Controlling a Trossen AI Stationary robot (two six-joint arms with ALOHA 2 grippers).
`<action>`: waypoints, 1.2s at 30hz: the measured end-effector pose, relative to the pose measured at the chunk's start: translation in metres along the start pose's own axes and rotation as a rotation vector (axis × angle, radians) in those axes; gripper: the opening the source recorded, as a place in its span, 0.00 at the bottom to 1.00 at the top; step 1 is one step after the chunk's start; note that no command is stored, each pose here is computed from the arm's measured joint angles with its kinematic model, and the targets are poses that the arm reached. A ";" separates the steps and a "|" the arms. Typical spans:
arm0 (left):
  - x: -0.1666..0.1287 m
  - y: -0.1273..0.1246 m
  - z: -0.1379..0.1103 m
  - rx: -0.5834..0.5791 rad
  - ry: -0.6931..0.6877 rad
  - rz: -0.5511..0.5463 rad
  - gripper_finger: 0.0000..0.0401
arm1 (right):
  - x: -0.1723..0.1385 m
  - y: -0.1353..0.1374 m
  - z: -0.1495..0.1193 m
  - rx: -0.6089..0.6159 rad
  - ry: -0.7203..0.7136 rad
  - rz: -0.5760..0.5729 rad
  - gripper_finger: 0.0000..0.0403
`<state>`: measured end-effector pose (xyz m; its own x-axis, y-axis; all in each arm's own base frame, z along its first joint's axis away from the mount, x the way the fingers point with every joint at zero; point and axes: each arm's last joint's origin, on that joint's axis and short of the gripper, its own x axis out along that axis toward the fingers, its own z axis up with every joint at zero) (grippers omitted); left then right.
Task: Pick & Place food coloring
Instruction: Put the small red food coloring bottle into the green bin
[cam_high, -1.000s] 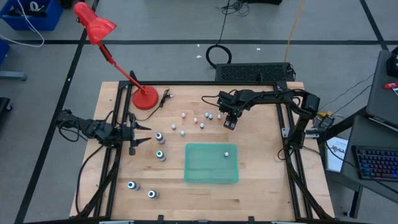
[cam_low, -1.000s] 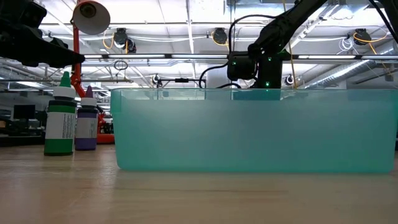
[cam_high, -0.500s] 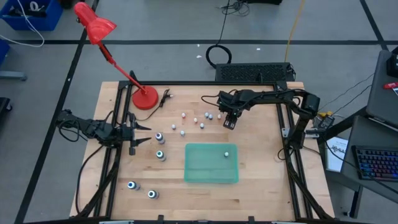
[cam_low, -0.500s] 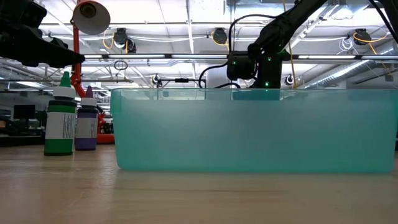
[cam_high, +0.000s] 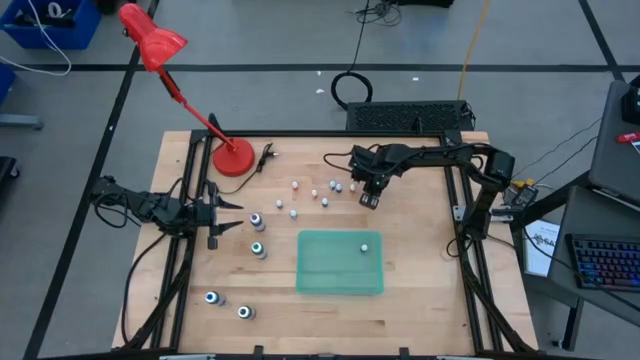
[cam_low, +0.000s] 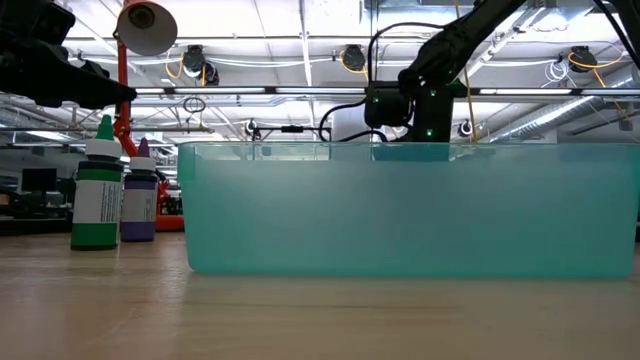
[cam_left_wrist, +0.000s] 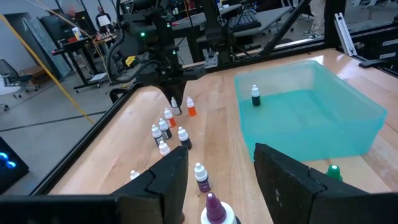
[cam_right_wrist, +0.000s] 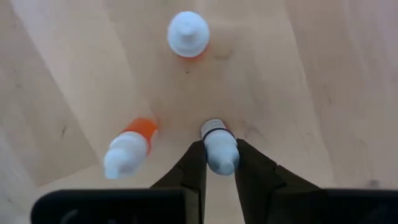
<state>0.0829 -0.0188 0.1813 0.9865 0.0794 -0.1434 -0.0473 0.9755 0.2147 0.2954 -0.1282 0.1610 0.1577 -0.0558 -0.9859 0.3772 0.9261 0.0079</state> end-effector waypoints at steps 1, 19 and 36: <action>0.000 0.000 0.000 0.000 0.000 0.000 0.46 | 0.000 0.001 0.000 -0.005 0.000 0.003 0.11; 0.000 0.000 0.000 0.000 0.000 0.000 0.46 | -0.117 0.076 -0.017 -0.130 -0.326 -0.028 0.11; 0.000 0.000 0.000 0.000 0.000 0.000 0.46 | -0.141 0.195 -0.020 -0.227 -0.083 0.023 0.11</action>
<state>0.0829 -0.0188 0.1813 0.9864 0.0796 -0.1436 -0.0475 0.9755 0.2146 0.3287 0.0678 0.2981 0.2417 -0.0559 -0.9687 0.1596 0.9870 -0.0171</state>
